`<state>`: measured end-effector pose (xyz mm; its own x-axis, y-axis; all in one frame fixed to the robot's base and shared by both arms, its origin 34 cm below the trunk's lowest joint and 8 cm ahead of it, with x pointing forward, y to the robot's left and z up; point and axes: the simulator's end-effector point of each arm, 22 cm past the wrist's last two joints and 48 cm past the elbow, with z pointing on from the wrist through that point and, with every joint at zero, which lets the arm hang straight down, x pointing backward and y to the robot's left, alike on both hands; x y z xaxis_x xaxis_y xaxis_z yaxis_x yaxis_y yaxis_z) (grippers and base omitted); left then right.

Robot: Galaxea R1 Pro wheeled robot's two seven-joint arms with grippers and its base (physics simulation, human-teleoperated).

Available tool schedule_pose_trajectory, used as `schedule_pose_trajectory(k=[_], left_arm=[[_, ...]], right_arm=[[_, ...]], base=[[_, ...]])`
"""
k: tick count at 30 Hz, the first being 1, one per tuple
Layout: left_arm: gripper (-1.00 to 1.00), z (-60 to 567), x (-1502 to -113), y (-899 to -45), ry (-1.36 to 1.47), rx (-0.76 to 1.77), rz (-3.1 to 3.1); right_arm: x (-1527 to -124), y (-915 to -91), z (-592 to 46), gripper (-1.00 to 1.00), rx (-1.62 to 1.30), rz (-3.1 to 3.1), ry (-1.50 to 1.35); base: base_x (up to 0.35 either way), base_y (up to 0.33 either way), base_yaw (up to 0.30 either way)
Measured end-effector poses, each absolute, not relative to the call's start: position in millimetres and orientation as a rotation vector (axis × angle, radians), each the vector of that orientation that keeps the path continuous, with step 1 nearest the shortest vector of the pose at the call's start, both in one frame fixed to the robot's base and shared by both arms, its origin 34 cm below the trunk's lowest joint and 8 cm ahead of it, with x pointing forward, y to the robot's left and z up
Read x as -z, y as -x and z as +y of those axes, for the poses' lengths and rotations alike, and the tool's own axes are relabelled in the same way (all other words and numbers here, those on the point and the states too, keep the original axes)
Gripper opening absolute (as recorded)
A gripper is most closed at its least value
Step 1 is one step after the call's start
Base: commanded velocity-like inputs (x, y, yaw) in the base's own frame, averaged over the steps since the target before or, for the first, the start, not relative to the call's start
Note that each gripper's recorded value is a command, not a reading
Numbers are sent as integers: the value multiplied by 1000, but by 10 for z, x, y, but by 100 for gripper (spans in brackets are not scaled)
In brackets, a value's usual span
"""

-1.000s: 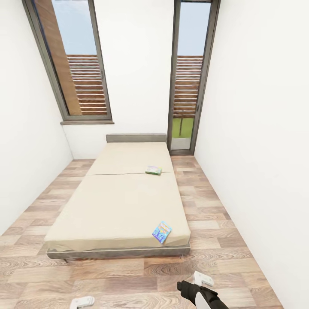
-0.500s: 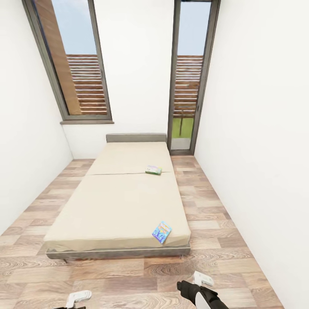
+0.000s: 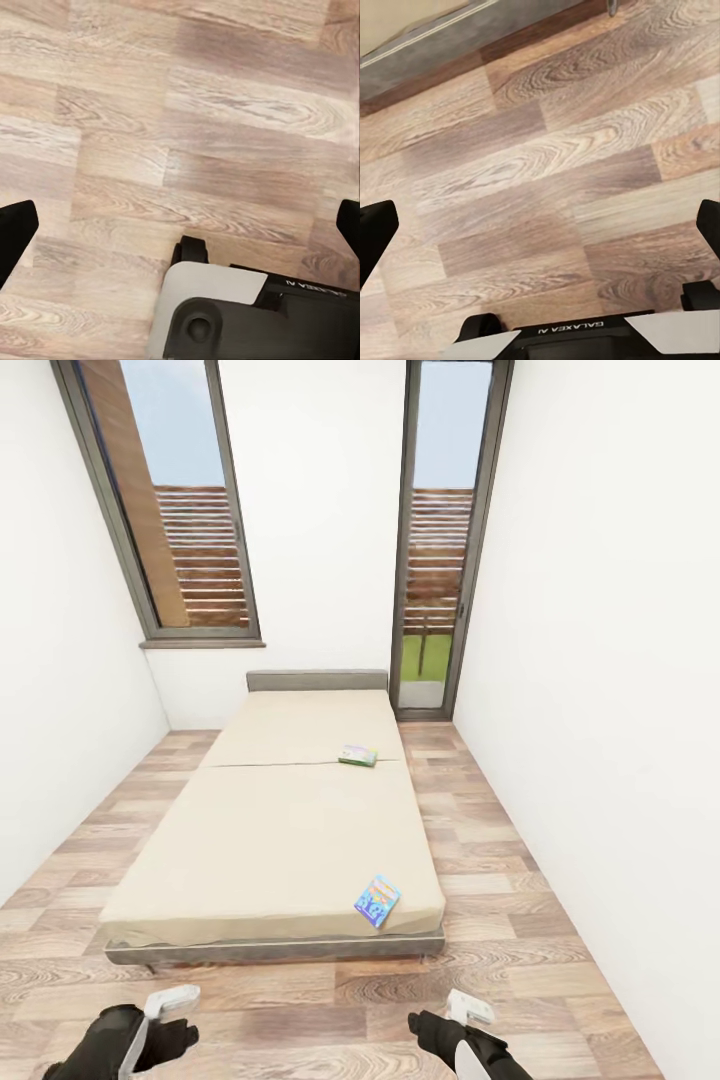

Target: Put all the toys in the child's room - the three board games (two on the bed and one on the table), the two jigsaw puzzles on the table, and the tennis ball on the table - inside the toy box on the table in the child's room.

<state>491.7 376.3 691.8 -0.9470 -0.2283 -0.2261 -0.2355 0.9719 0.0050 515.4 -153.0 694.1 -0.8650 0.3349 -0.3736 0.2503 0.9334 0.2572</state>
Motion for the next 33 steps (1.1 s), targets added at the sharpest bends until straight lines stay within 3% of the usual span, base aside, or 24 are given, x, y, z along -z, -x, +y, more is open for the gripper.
schedule_pose_trajectory(k=[11, 33], left_arm=[[100, 3598, -7408, -5373, 429, 223, 2884], [100, 3561, -7543, -5799, 467, 281, 2867]], right_arm=[[-6854, -5221, -1592, 100, -288, 2655, -480], [-6804, -5573, -1679, 100, -346, 2511, -635]], base=[[0, 0, 0], [0, 0, 0]])
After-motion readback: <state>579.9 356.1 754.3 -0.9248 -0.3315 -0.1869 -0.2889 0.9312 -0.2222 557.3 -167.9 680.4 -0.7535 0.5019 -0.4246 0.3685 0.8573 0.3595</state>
